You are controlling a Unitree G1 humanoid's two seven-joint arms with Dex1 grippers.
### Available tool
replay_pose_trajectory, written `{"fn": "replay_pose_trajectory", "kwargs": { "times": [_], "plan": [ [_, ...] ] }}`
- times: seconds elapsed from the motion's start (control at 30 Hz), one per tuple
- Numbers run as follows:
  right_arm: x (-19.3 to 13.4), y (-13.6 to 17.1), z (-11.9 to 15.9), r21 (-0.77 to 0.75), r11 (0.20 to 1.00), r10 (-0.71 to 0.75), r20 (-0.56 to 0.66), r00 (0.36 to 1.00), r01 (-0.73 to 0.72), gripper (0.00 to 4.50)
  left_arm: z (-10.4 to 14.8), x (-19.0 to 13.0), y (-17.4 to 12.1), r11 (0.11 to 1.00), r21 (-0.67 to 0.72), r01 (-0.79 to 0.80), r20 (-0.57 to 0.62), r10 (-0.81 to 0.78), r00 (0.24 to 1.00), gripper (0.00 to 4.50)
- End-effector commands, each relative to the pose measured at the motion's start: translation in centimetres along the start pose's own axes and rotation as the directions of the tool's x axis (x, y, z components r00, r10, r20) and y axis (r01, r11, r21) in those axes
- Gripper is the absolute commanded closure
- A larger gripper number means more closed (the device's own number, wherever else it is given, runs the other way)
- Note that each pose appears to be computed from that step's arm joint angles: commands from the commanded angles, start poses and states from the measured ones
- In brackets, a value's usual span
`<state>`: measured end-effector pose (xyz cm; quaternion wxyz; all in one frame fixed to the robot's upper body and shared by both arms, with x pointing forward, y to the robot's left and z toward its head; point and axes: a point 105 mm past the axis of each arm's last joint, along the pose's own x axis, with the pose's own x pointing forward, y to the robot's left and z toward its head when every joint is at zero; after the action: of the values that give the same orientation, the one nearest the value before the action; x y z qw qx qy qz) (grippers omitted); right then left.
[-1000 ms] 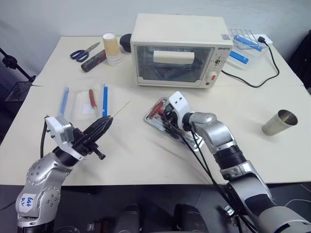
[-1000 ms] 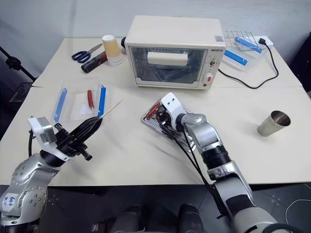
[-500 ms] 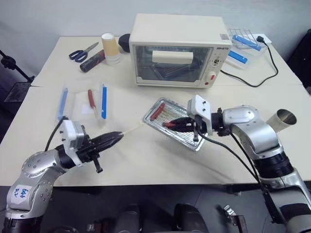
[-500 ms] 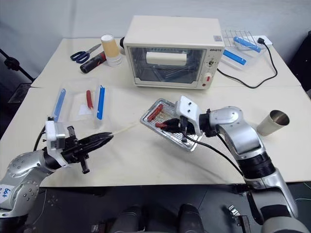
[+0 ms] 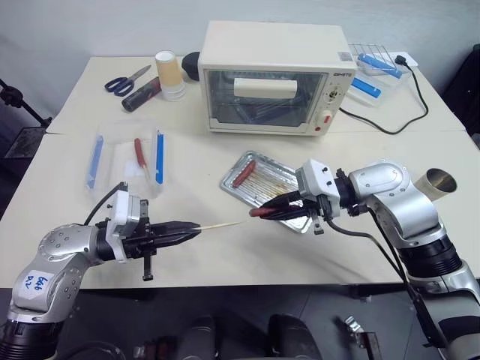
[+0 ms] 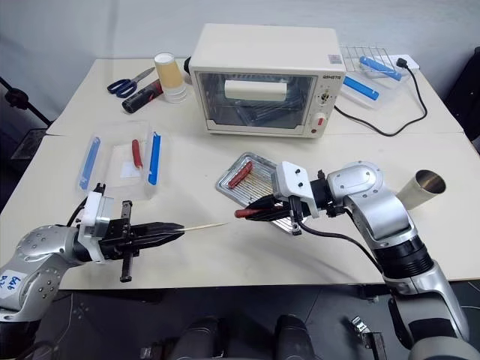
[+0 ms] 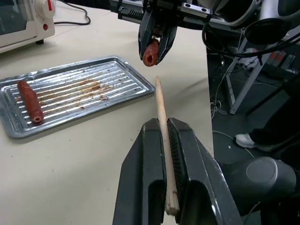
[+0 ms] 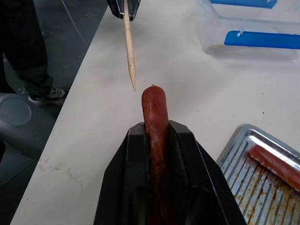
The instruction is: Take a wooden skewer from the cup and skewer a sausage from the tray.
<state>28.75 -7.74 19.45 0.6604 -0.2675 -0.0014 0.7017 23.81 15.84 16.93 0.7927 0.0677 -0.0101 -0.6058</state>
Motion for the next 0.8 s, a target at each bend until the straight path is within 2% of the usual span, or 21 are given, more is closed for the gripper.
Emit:
{"fn": "replay_pose_trajectory", "kwargs": {
  "times": [0.03, 0.8],
  "plan": [
    [-0.6, 0.3, 0.5, -0.04, 0.999, 0.009, 0.0, 1.0, -0.009, 4.01, 0.9, 0.2, -0.2, 1.0, 0.027, 0.009, 0.032, -0.01, 0.999, 4.5],
    [0.5, 0.6, 0.3, -0.03, 0.999, 0.032, 0.009, 0.999, -0.032, 4.01, 0.9, 1.7, -0.5, 0.999, 0.012, 0.031, 0.066, -0.032, 0.997, 4.5]
  ]
}}
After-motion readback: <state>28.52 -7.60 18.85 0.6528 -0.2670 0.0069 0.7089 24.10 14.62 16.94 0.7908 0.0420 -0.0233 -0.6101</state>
